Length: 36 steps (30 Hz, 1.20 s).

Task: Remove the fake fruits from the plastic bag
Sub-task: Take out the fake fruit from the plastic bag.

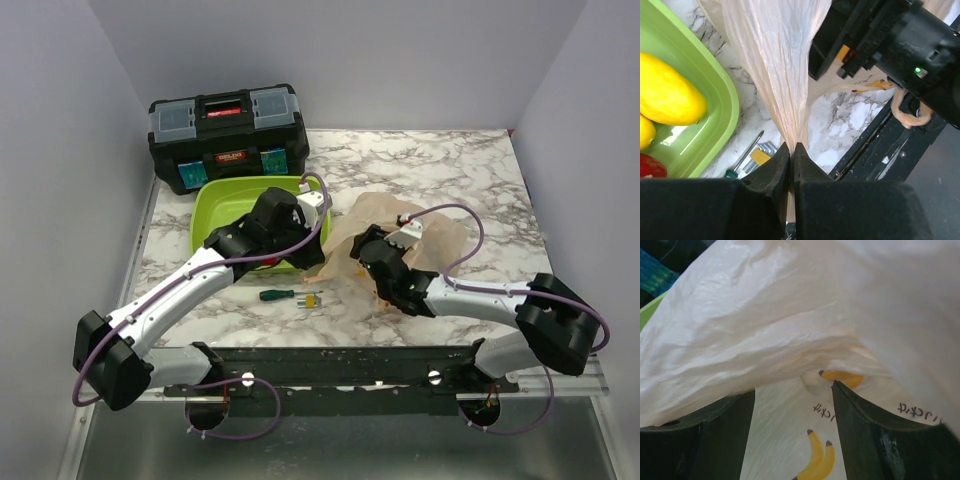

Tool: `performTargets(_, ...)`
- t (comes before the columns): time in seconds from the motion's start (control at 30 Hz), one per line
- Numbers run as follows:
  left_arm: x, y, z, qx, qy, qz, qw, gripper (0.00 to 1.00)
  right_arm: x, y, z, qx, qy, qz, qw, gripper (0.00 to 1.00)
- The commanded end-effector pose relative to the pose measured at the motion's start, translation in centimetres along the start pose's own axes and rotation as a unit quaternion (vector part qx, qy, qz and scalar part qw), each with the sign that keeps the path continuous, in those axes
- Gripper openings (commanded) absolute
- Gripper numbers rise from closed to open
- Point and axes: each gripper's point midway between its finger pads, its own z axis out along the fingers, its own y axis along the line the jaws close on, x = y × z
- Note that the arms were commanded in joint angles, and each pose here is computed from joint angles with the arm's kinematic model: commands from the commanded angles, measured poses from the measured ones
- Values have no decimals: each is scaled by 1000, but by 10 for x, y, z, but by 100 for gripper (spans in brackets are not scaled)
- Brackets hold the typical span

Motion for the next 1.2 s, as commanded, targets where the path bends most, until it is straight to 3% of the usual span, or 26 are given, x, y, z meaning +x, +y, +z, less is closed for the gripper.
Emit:
performTargets(0.0, -20, -8, -6, 5, -11, -12, 1000, 6, -10, -12, 15, 24, -33, 26, 999, 66)
performTargets(0.23, -21, -3, 1, -6, 9, -21, 1000, 5, -11, -17, 31, 42, -41, 6, 998, 67)
performTargets(0.77, -8, 20, -5, -60, -14, 10, 998, 4, -3, -31, 73, 51, -2, -24, 998, 67)
performTargets(1.17, -1, 15, 1, -40, 0, 5, 999, 4, -12, -34, 97, 79, -11, -59, 995, 67)
